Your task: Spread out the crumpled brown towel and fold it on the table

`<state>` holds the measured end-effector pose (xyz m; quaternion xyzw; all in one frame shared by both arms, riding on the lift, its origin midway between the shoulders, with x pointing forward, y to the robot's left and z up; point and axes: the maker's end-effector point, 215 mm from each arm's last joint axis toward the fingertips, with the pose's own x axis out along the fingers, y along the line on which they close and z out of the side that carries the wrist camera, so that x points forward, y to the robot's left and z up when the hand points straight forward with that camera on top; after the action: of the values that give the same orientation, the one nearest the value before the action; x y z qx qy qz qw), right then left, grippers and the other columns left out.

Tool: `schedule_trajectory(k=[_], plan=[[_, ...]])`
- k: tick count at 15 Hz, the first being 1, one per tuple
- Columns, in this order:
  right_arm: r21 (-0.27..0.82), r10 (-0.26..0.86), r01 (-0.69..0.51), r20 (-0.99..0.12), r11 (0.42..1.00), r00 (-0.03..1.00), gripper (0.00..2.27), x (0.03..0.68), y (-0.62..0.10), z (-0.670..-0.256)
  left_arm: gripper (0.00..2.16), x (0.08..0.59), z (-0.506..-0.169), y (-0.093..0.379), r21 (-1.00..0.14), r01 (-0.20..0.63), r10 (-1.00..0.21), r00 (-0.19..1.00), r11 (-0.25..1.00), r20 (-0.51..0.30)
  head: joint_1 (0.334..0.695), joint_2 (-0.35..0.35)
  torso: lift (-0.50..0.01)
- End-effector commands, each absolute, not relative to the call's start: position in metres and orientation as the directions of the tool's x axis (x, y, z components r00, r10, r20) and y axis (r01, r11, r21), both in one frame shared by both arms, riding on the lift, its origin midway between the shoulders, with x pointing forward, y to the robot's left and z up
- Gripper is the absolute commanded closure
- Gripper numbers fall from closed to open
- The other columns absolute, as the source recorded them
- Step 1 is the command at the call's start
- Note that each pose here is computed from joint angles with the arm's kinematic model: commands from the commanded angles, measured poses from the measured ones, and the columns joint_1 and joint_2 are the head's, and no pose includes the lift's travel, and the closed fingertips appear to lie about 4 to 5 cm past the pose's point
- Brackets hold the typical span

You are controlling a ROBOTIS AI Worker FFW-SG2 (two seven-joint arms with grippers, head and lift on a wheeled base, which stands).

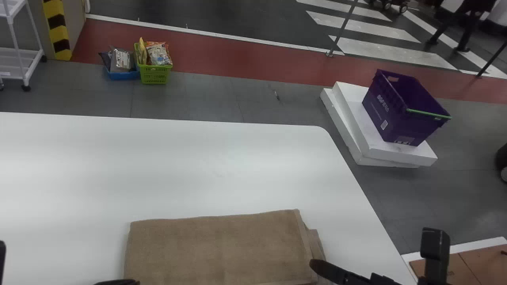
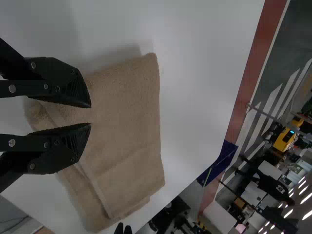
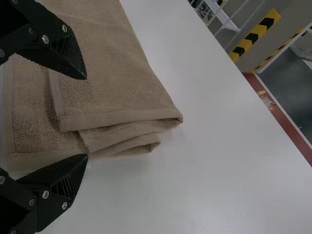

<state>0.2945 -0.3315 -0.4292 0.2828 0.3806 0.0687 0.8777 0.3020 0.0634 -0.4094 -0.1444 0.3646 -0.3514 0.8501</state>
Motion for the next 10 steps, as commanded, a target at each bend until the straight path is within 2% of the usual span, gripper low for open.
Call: schedule_trajectory(k=[1, 6, 10], plan=[[0.553, 0.342, 0.088, -0.624, 0.828, 0.703, 0.3, 0.298, -0.327, -0.432, 2.13, 0.292, -0.405, 0.044, -0.528, 0.51, -0.734, 0.46, 0.68, -0.5, 0.695, -0.35, -0.127], [0.556, 0.344, 0.083, -0.618, 0.827, 0.707, 0.3, 0.301, -0.325, -0.436, 2.14, 0.313, -0.413, 0.021, -0.468, 0.56, -0.729, 0.501, 0.684, -0.466, 0.695, -0.35, -0.127], [0.557, 0.339, 0.086, -0.612, 0.826, 0.714, 0.3, 0.301, -0.331, -0.434, 2.14, 0.333, -0.436, 0.014, -0.386, 0.577, -0.689, 0.526, 0.72, -0.499, 0.695, -0.35, -0.127]])
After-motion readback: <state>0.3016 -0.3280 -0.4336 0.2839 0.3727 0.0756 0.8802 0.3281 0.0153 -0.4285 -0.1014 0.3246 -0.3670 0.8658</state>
